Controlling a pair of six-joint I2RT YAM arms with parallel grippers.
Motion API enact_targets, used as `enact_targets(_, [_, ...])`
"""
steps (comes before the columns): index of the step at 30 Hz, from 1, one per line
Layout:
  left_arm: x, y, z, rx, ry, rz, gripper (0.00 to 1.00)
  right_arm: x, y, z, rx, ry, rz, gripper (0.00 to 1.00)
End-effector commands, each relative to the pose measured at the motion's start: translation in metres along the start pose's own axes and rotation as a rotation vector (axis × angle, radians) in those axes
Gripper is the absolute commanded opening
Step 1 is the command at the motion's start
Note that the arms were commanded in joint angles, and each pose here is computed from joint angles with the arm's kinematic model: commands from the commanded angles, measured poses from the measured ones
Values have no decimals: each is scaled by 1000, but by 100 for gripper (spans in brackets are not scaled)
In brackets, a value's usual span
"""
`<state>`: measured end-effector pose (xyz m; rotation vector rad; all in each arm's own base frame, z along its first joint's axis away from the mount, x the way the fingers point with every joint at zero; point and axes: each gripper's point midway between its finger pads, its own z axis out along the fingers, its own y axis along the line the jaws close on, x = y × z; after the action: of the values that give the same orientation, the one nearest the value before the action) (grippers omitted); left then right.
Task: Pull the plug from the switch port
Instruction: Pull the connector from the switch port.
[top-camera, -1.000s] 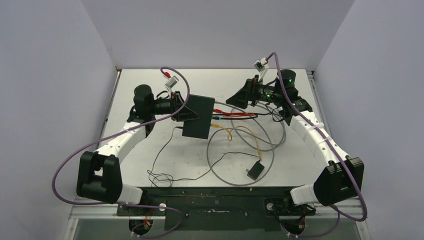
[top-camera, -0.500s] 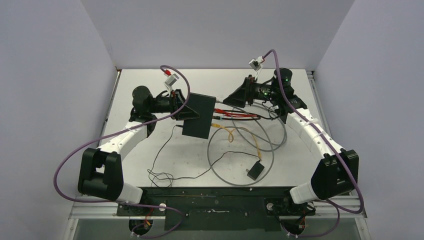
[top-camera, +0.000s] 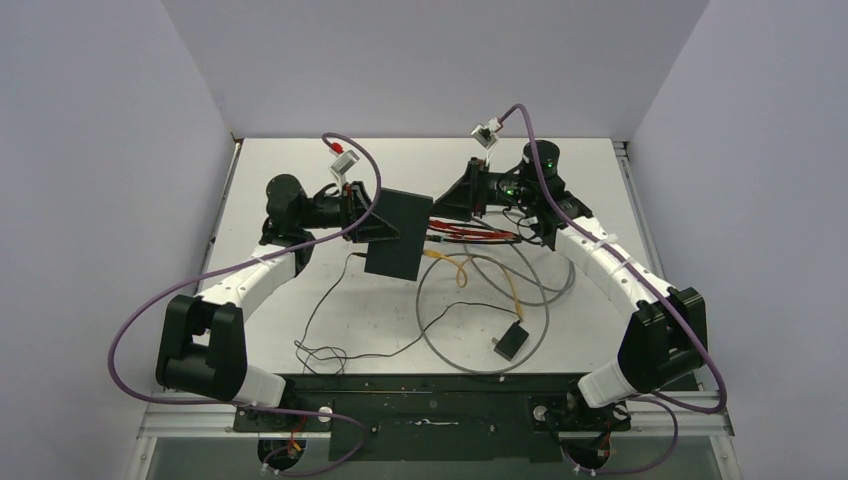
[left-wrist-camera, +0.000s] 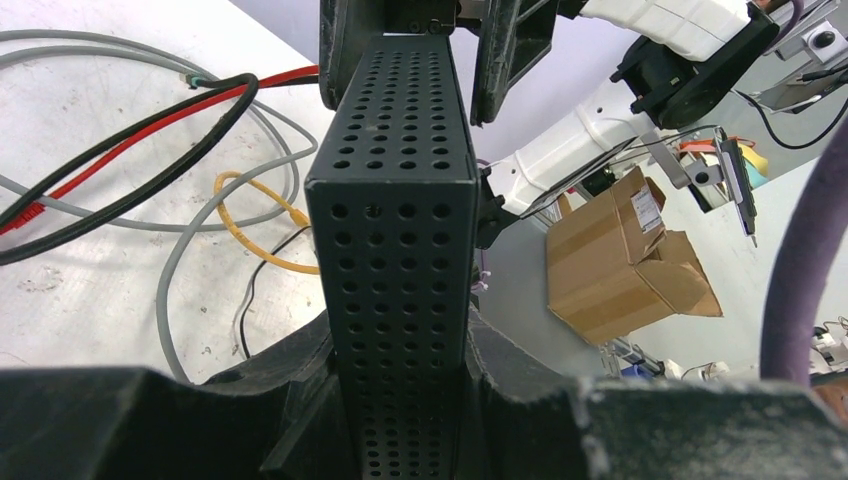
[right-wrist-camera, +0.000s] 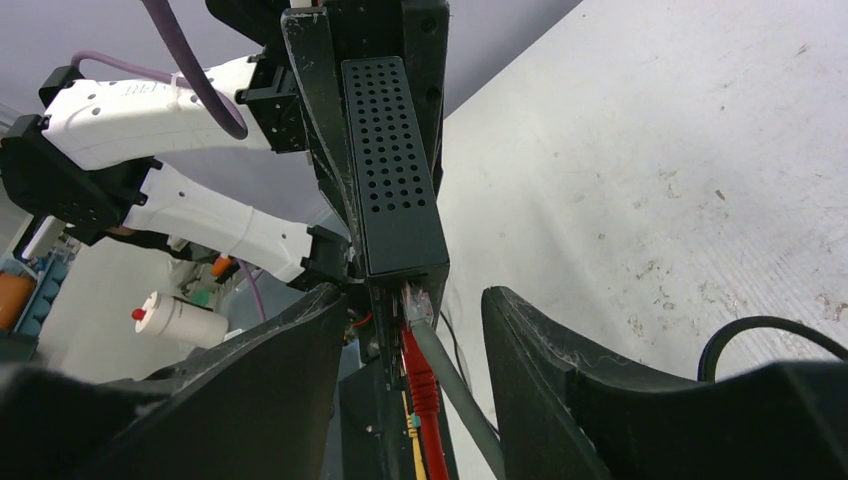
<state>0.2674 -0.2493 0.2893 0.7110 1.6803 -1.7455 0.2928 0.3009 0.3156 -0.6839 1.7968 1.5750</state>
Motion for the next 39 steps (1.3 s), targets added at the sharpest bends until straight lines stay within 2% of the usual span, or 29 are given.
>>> enact_targets(1, [-18,-14,3,22,-36,127,0,-19,16,-2,-31,-47,-90,51])
enact_targets(6, [-19,-11,3,17,-34,123,0,-18,18,-3,-31,-47,-88,38])
enact_targets(9, [-18,-9,3,13,-33,121,0,-17,18,-5,-26,-43,-85,38])
enact_targets(10, [-19,-9,2,12,-33,121,0,-17,17,-6,-22,-42,-86,42])
enact_targets(12, [-19,-8,2,8,-33,118,0,-15,16,-8,-13,-36,-84,63])
enact_targets(13, [-19,-7,2,5,-34,113,0,-14,16,-9,-10,-34,-84,69])
enact_targets(15, [-19,-6,2,3,-33,105,0,-14,15,-11,-1,-33,-82,70])
enact_targets(19, [-18,-5,2,3,-30,96,0,-14,14,-13,2,-36,-83,55])
enact_targets(21, [-17,-4,2,2,-28,93,0,-14,14,-13,0,-39,-79,40])
enact_targets(23, [-17,-3,2,1,-29,81,0,-15,15,-12,-3,-41,-80,29])
enact_targets(25, [-16,-2,2,1,-26,66,0,-15,15,-13,-1,-44,-82,24])
enact_targets(39, [-17,-2,3,8,-27,60,0,-13,14,-9,-32,-37,-60,27])
